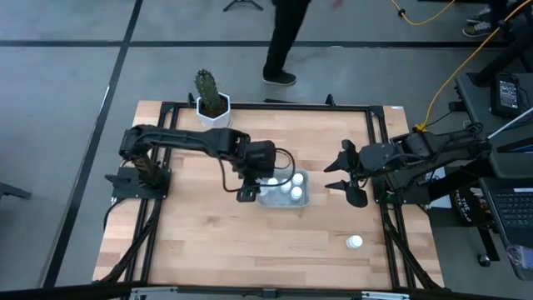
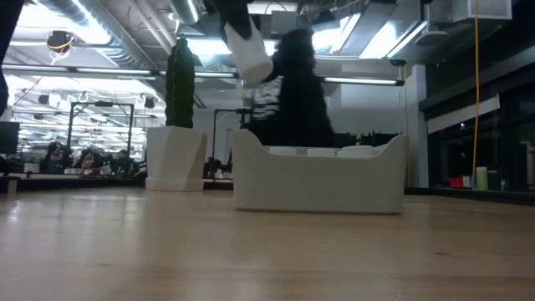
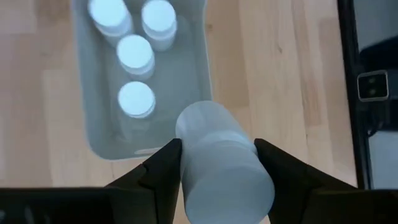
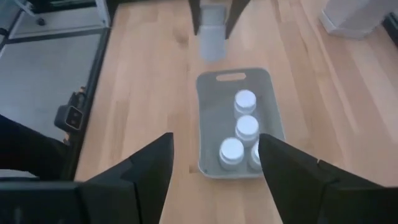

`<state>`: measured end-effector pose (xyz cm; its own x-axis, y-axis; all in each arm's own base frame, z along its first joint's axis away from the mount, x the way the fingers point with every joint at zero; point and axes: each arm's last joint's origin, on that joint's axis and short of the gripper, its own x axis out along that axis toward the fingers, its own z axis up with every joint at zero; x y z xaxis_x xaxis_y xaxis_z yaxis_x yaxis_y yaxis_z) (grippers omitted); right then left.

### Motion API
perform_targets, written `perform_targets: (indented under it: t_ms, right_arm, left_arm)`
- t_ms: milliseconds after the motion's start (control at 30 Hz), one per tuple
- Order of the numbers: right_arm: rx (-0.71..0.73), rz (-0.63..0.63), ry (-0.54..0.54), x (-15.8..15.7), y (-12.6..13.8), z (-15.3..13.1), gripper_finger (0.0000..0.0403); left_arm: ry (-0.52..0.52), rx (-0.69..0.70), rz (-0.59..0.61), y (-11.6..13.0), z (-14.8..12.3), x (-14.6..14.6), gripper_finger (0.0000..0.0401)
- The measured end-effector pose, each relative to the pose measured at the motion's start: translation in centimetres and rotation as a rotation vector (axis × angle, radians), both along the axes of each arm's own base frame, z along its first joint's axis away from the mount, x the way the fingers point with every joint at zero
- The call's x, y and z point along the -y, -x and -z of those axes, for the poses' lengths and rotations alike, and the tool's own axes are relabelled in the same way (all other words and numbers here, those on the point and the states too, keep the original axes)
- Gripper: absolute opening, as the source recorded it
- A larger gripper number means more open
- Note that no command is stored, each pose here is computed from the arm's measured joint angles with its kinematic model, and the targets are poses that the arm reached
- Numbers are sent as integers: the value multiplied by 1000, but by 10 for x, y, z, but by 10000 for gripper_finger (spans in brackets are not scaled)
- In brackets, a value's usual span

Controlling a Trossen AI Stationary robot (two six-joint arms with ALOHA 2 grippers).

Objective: Pick and place pill bottles into a basket
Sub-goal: Put the white pill bottle into the gray bin

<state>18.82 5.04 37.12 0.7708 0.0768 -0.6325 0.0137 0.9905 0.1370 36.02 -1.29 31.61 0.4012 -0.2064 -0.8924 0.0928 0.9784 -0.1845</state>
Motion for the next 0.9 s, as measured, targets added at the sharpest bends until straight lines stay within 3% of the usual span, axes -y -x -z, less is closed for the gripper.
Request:
perform_targets:
  t_ms: [433, 900]
  right_arm:
    - [20, 54, 13, 6, 16, -6, 236]
    - [25, 57, 6, 7, 18, -7, 236]
  left_arm:
    - [-41, -67, 106, -35, 54, -1, 170]
    - [-41, -199, 139, -56, 112, -2, 170]
